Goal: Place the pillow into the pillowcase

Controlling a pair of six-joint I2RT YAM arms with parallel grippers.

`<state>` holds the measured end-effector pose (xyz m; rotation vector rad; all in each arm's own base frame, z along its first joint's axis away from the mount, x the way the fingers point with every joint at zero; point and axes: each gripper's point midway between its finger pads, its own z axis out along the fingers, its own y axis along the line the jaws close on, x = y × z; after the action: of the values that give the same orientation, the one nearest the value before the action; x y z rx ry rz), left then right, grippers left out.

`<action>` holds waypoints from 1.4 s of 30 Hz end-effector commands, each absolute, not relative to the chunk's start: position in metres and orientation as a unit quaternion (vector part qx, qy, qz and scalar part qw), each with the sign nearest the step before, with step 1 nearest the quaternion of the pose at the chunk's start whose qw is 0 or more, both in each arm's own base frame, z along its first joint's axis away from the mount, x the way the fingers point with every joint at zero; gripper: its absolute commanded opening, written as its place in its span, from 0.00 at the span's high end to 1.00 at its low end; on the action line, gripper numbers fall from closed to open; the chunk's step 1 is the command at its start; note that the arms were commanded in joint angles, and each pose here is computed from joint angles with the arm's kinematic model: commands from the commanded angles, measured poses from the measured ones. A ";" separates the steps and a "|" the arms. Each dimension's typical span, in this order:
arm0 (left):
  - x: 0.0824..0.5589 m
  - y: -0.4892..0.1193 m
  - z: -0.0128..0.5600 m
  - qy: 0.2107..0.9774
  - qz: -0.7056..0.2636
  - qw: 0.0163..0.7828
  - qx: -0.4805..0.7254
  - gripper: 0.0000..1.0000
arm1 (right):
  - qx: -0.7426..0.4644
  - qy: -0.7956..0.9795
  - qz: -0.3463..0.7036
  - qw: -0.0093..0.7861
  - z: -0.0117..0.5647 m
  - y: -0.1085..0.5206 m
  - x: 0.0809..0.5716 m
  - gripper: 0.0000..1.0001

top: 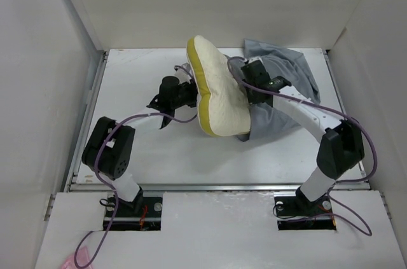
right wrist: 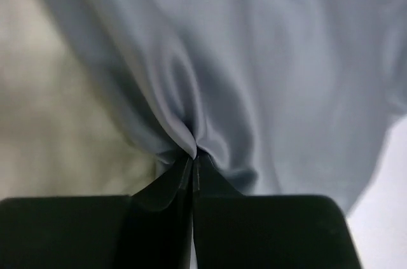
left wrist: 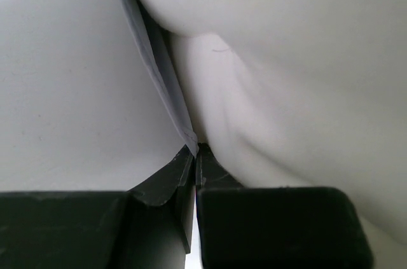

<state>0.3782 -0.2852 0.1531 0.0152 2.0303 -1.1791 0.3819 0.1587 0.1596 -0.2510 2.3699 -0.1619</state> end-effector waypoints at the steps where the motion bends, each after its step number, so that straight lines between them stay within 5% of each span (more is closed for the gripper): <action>1: 0.388 -0.279 0.265 0.725 -0.479 0.491 0.059 1.00 | -0.035 0.899 -0.087 0.428 0.215 0.128 0.406 1.00; 8: 0.423 -0.265 0.382 0.698 -0.442 0.560 0.062 1.00 | -0.089 0.788 0.061 0.606 0.403 0.155 0.407 1.00; 9: 0.424 -0.261 0.464 0.650 -0.452 0.607 0.072 1.00 | -0.084 0.745 0.082 0.657 0.470 0.153 0.397 1.00; 12: 0.444 -0.256 0.515 0.653 -0.438 0.613 0.071 1.00 | -0.085 0.694 0.103 0.707 0.556 0.142 0.377 1.00; 13: 0.424 -0.246 0.582 0.600 -0.446 0.660 0.080 1.00 | -0.088 0.683 0.113 0.717 0.570 0.142 0.371 1.00; 19: 0.377 -0.203 0.660 0.511 -0.435 0.739 0.051 1.00 | -0.084 0.548 0.146 0.819 0.673 0.122 0.307 1.00; 26: 0.378 -0.207 0.649 0.532 -0.434 0.725 0.055 1.00 | -0.094 0.492 0.142 0.854 0.707 0.127 0.312 1.00; 33: 0.353 -0.243 0.639 0.538 -0.456 0.693 0.150 1.00 | -0.220 0.608 0.184 0.740 0.600 0.185 0.366 1.00; 36: 0.334 -0.204 0.662 0.515 -0.412 0.746 0.087 1.00 | -0.242 0.528 0.203 0.788 0.641 0.175 0.307 1.00; 37: 0.330 -0.165 0.680 0.493 -0.370 0.787 0.031 1.00 | -0.275 0.460 0.219 0.816 0.664 0.165 0.244 1.00; 42: 0.361 -0.111 0.677 0.512 -0.327 0.792 -0.055 1.00 | -0.257 0.404 0.214 0.852 0.676 0.148 0.208 1.00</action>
<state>0.4202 -0.1973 0.5434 0.0289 1.5299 -0.8193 0.3141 0.1843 0.5360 -0.5873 1.4141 0.4861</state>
